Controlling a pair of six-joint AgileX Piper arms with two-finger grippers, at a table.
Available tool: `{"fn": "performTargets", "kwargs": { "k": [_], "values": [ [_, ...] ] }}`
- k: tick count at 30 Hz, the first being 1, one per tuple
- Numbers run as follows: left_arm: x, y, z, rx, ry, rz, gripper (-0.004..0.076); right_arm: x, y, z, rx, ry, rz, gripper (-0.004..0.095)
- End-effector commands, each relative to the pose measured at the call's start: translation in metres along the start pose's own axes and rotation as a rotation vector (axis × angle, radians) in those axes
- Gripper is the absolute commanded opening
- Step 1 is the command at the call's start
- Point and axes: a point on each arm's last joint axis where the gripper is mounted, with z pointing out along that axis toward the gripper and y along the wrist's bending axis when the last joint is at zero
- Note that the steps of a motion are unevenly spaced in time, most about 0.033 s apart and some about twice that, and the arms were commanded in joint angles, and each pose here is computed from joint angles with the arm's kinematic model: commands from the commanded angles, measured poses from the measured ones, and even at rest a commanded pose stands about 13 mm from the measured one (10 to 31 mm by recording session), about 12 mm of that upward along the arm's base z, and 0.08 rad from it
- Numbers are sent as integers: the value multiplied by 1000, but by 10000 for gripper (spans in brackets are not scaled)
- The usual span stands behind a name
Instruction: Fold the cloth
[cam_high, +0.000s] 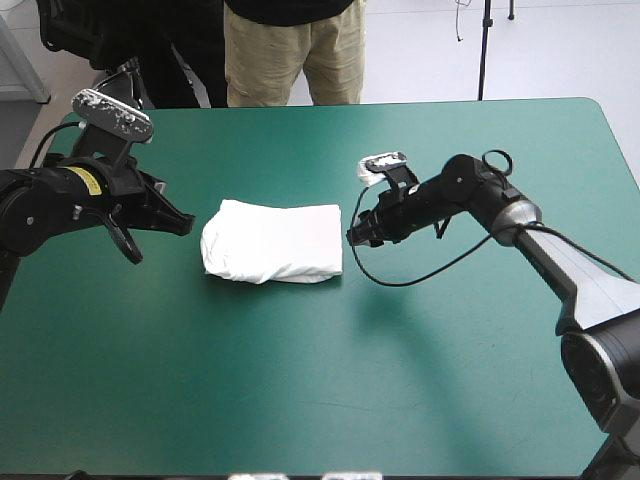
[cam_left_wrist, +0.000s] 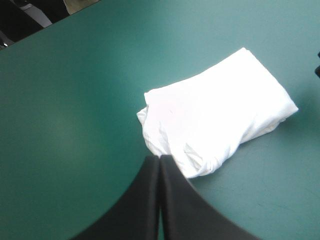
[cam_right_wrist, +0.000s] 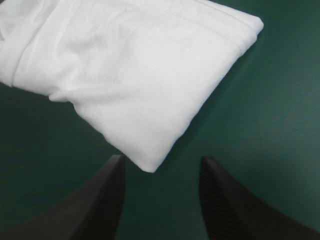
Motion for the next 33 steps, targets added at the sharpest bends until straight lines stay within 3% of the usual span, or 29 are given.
{"fn": "performTargets", "kwargs": {
  "k": [1,3,5,10,15,17,20,21,24,28,33],
  "values": [
    [2,-2,-14,27,-8,-21,-17,-3,-2,-5,-92,-171,44,577],
    [2,-3,-14,34,-4,-23,-17,-2,-7,8,-122,-162,85,666],
    [2,-3,-14,34,-4,-23,-17,-3,-12,21,-153,-158,134,689],
    [2,-3,-14,34,-4,-23,-17,-7,-21,51,-242,-133,191,617],
    [1,-3,-14,34,-9,-23,-17,-17,-15,71,-290,-102,157,508],
    [1,-3,-14,34,-9,-23,-17,-22,-11,74,-307,-94,143,417],
    [2,-3,-14,35,-2,-23,-17,-29,-9,69,-298,-94,93,72],
    [2,-3,-14,35,-3,-23,-17,-31,-9,65,-286,-88,62,-22],
    [3,-3,-14,36,3,-22,-17,-33,-14,49,-212,-64,33,7],
    [3,-5,-14,52,7,-27,-17,-20,-34,10,16,18,-8,7],
    [3,-6,-15,68,2,-32,-17,24,-65,-51,276,77,71,5]
  ]
}}
